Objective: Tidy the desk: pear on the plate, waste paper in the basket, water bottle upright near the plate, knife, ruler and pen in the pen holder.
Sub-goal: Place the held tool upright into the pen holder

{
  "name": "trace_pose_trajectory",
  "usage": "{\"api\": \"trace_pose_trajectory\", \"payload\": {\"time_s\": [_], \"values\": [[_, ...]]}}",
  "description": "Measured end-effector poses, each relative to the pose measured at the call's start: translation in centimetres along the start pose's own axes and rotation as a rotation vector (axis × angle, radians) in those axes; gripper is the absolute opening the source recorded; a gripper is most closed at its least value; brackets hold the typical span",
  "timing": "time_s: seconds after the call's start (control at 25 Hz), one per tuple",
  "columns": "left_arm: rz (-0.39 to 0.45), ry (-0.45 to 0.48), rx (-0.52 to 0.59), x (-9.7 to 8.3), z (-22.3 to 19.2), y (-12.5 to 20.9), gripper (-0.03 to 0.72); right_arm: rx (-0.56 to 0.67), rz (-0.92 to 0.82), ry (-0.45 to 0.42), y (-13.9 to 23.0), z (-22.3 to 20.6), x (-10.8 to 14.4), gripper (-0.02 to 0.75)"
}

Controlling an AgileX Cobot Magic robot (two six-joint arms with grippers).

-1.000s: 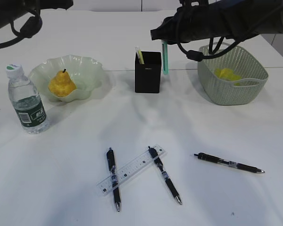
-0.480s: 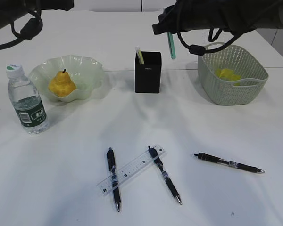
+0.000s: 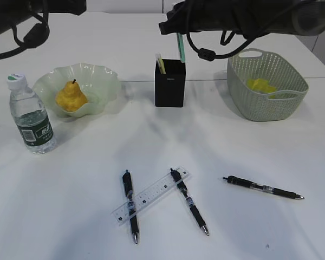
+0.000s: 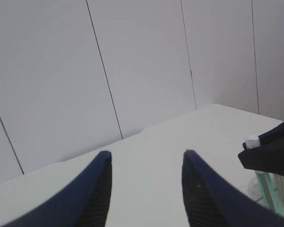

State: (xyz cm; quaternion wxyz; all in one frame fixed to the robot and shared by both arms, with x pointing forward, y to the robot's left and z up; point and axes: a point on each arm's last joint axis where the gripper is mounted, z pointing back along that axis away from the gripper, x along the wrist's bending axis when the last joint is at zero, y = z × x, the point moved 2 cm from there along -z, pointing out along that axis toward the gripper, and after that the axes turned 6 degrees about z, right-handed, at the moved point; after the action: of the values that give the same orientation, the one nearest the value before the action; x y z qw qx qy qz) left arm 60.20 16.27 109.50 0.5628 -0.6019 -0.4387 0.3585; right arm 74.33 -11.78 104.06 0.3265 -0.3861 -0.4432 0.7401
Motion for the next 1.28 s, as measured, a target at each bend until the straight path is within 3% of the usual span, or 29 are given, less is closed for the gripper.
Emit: {"api": "trace_pose_trajectory", "payload": {"time_s": [0.6, 1.28], "values": [[-0.076, 0.049, 0.017, -0.5, 0.0, 0.2, 0.341, -0.029, -0.083, 0.005, 1.6, -4.5, 0.3, 0.131], [-0.112, 0.072, 0.023, -0.8, 0.0, 0.3, 0.341, -0.016, -0.12, 0.079, 3.5, -6.3, -0.1, 0.131]]}}
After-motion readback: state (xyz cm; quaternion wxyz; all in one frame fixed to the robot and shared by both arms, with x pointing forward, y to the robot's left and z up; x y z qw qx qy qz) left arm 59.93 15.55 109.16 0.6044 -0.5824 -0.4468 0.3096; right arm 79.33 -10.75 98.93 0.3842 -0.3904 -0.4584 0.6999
